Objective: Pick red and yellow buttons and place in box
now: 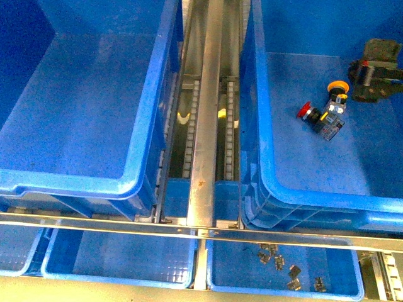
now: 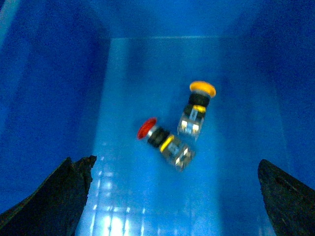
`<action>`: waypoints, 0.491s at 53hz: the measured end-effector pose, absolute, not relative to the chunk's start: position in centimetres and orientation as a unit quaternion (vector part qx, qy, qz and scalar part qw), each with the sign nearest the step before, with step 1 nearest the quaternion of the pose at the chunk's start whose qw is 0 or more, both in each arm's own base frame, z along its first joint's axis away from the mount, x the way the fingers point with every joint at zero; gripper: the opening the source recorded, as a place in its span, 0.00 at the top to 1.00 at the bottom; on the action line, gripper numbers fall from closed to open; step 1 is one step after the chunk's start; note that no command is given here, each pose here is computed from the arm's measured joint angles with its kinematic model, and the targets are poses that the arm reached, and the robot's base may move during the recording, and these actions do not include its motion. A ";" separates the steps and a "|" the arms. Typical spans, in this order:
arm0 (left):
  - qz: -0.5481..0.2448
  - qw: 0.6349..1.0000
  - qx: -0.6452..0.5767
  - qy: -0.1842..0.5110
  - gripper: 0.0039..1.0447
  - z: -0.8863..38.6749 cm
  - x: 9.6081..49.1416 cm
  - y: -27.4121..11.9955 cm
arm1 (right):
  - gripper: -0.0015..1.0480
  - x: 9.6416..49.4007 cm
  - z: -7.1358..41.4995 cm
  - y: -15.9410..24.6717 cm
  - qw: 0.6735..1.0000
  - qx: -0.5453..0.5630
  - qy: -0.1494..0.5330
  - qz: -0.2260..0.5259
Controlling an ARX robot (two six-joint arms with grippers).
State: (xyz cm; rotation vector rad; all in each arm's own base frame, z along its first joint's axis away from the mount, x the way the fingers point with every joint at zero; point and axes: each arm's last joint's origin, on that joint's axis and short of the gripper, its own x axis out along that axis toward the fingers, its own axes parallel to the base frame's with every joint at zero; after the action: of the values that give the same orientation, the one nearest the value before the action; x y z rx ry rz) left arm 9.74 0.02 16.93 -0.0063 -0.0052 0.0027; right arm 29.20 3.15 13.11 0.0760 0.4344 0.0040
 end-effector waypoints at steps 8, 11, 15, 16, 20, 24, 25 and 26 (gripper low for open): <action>0.001 1.000 -0.003 -0.002 0.07 16.9 9.7 0.0 | 0.06 21.3 14.1 1.9 0.957 0.113 0.250 -0.095; 0.001 1.000 -0.003 -0.003 0.07 16.9 9.7 0.0 | 0.06 20.3 14.8 1.8 0.956 0.139 0.236 -0.105; 0.001 1.000 -0.003 -0.003 0.07 16.9 9.7 0.0 | 0.12 20.3 14.7 1.8 0.969 0.144 0.189 -0.062; 0.002 1.000 -0.003 -0.003 0.07 16.9 9.7 0.0 | 0.17 20.1 14.6 1.7 0.979 0.128 0.154 -0.036; 0.002 1.000 -0.003 -0.003 0.07 16.9 9.7 0.0 | 0.29 18.9 14.9 1.6 0.996 0.066 0.067 0.002; 0.002 1.000 -0.003 -0.003 0.07 16.9 9.7 0.0 | 0.48 18.0 16.6 1.2 1.000 0.029 -0.002 0.002; 0.001 1.000 -0.003 -0.003 0.07 16.9 9.7 0.0 | 0.51 17.7 16.6 0.9 1.000 0.026 -0.003 0.004; 0.001 1.000 -0.003 -0.003 0.07 16.9 9.7 0.0 | 0.54 17.5 16.6 0.7 1.000 0.021 -0.002 0.009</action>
State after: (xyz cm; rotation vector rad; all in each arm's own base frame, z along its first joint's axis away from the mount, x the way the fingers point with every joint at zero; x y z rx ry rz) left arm 9.74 0.02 16.93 -0.0059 -0.0052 0.0027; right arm 17.54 0.73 16.57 0.0416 -0.0048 0.0188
